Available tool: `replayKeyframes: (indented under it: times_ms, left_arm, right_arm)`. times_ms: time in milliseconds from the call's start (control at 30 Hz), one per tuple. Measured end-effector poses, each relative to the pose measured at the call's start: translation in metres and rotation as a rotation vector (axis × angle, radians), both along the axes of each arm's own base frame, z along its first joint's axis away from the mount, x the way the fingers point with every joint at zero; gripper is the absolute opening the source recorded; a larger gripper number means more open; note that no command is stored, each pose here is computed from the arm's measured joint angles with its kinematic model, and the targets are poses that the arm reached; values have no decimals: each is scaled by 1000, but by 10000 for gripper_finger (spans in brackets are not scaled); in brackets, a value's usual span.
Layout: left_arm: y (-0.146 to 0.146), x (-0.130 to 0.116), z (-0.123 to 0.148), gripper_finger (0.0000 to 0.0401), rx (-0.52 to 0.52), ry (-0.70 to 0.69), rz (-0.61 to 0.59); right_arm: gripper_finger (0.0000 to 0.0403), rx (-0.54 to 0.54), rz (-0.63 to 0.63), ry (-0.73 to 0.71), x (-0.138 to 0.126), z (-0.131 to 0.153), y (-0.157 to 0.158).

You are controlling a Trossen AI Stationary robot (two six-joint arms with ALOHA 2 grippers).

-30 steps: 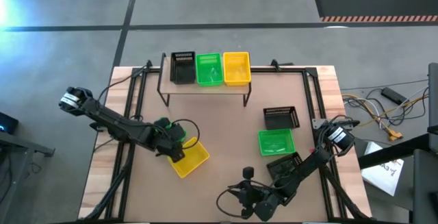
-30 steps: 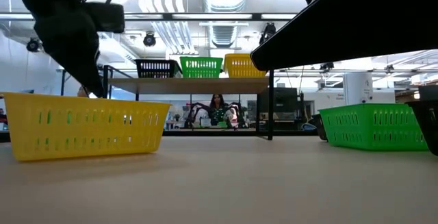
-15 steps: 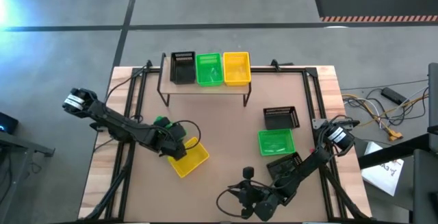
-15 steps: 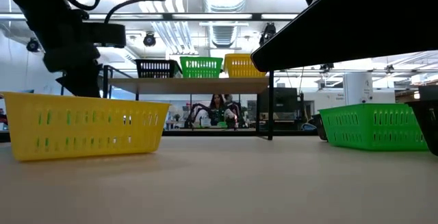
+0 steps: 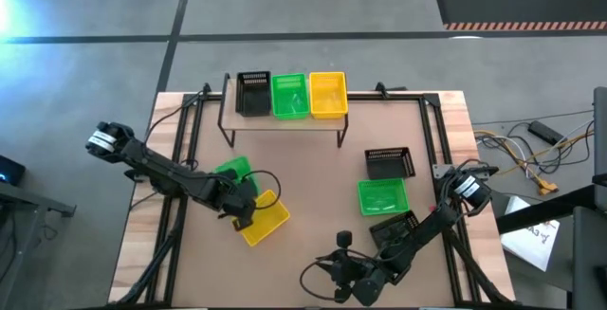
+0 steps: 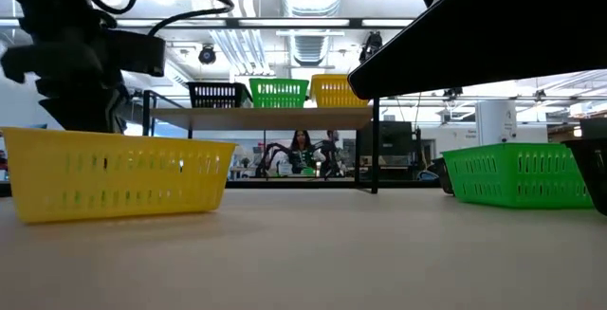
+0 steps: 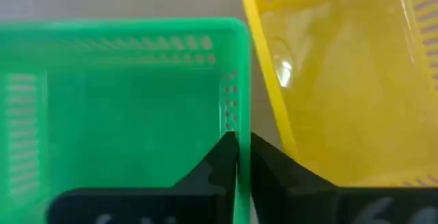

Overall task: Stack baskets on shelf by color
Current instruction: Stack the left green bin on top of the green bin on the shelf

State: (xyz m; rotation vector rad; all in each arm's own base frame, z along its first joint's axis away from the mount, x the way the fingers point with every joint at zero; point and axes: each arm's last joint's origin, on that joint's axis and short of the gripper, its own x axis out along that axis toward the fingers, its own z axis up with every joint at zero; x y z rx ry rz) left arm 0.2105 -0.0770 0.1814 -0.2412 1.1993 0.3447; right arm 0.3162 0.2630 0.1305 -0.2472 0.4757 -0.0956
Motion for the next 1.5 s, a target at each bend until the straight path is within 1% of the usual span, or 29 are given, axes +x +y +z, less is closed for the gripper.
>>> replayKeyframes:
  times_ms: [133, 267, 333, 433, 533, 600, 700, 767, 900, 1033, 1167, 1233, 1333, 1400, 1500]
  left_arm:
    - [-6, 2, 10, 4, -48, 9, -65]
    - [-15, 4, 37, 2, -58, 32, -135]
    - [-21, 6, 56, 1, -65, 26, -177]
    - [-28, 11, 90, 1, -83, -17, -225]
    - [-32, 18, 129, 1, -88, -129, -299]
    - [-31, 22, 155, 0, -52, -224, -335]
    - [-20, 29, 193, 0, 49, -350, -367]
    - [-7, 33, 213, 0, 131, -412, -371]
    - [29, 47, 242, 0, 309, -520, -377]
    - [75, 65, 249, 0, 488, -531, -372]
    - [123, 79, 235, 0, 580, -420, -320]
    - [144, 84, 224, 0, 585, -338, -285]
    - [168, 91, 210, 0, 572, -273, -236]
    - [177, 96, 202, 0, 549, -250, -231]
    - [183, 104, 192, 0, 533, -223, -232]
  right_arm:
    - [54, 0, 0, 0, 0, 0, 0]
    - [54, 0, 0, 0, 0, 0, 0]
    - [54, 0, 0, 0, 0, 0, 0]
    - [54, 0, 0, 0, 0, 0, 0]
    - [54, 0, 0, 0, 0, 0, 0]
    - [54, 0, 0, 0, 0, 0, 0]
    - [54, 0, 0, 0, 0, 0, 0]
    - [54, 0, 0, 0, 0, 0, 0]
    - [54, 0, 0, 0, 0, 0, 0]
    - [54, 0, 0, 0, 0, 0, 0]
    - [54, 1, 0, 0, 0, 0, 0]
    - [54, 4, -2, -1, 0, 0, 0]
    - [54, 4, -2, -1, 0, 0, 0]
    - [54, 5, -2, -2, 0, 0, 0]
    - [54, 5, -2, -2, 0, 0, 0]
